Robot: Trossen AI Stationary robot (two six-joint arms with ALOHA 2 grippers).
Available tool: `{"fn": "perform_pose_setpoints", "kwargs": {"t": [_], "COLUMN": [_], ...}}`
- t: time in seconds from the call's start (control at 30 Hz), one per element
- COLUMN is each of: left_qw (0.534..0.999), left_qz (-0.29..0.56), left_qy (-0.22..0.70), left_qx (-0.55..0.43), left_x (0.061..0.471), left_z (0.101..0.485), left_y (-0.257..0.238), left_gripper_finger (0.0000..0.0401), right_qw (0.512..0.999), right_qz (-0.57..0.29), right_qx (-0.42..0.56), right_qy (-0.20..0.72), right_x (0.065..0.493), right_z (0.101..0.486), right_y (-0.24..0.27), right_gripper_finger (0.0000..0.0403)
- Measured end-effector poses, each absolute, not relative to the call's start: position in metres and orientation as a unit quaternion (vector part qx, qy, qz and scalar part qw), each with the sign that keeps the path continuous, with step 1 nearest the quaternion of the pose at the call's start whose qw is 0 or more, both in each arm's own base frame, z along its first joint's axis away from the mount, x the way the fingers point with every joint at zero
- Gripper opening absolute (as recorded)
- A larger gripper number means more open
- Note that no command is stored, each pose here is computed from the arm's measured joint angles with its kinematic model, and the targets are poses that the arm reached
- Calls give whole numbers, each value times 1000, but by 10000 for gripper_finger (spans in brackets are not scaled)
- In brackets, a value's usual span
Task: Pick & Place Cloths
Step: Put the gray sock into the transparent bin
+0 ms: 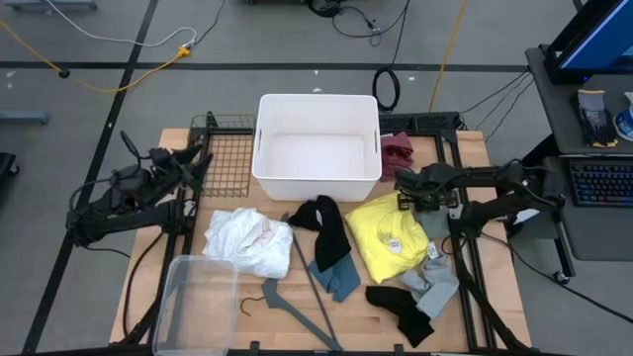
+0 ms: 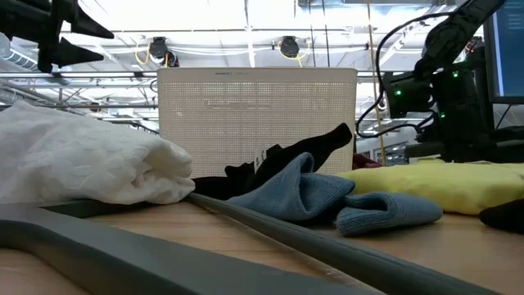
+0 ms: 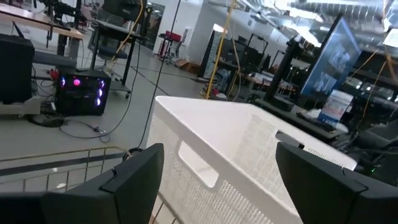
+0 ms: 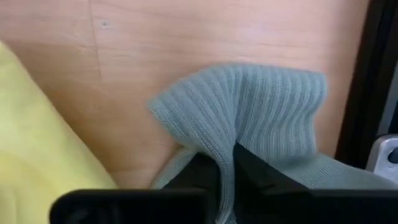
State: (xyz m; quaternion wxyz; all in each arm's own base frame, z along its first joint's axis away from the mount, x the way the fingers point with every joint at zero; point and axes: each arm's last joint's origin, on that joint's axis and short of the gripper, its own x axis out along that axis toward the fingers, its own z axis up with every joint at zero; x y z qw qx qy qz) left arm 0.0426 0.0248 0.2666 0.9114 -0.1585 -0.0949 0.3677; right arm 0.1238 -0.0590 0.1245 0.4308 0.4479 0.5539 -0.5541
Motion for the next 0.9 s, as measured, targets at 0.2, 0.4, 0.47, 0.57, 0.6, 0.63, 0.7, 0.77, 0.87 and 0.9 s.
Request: {"fn": "perform_pose_setpoints", "kwargs": {"t": [0.2,0.4,0.47,0.57,0.6,0.63,0.7,0.77,0.87,0.9], "left_qw": [910,903,901,895,894,892,889,888,896,900], "left_qz": [361,353,350,343,341,339,335,333,312,303], "left_qy": [-134,-176,-194,-224,-232,-241,-254,-260,-261,-260], "left_qx": [-157,-167,-169,-174,-176,-177,-180,-181,-178,-177], "left_x": [42,40,39,37,37,36,35,35,36,36], "left_z": [275,282,286,291,293,294,297,298,299,299], "left_y": [25,24,24,24,24,24,23,23,22,22], "left_gripper_finger": [312,312,312,312,312,312,312,312,312,312], "right_qw": [476,508,512,499,507,515,536,575,646,670], "right_qz": [-547,-554,-566,-602,-611,-619,-625,-621,-600,-590], "right_qx": [488,505,495,466,458,451,438,426,400,390], "right_qy": [486,425,414,413,400,386,361,319,250,227], "right_x": [124,118,114,102,100,99,97,97,100,102], "right_z": [156,203,223,254,266,278,300,322,354,363], "right_y": [-59,-57,-56,-53,-54,-54,-54,-56,-60,-61], "right_gripper_finger": [8,6,5,5,5,5,5,5,5,5]}}
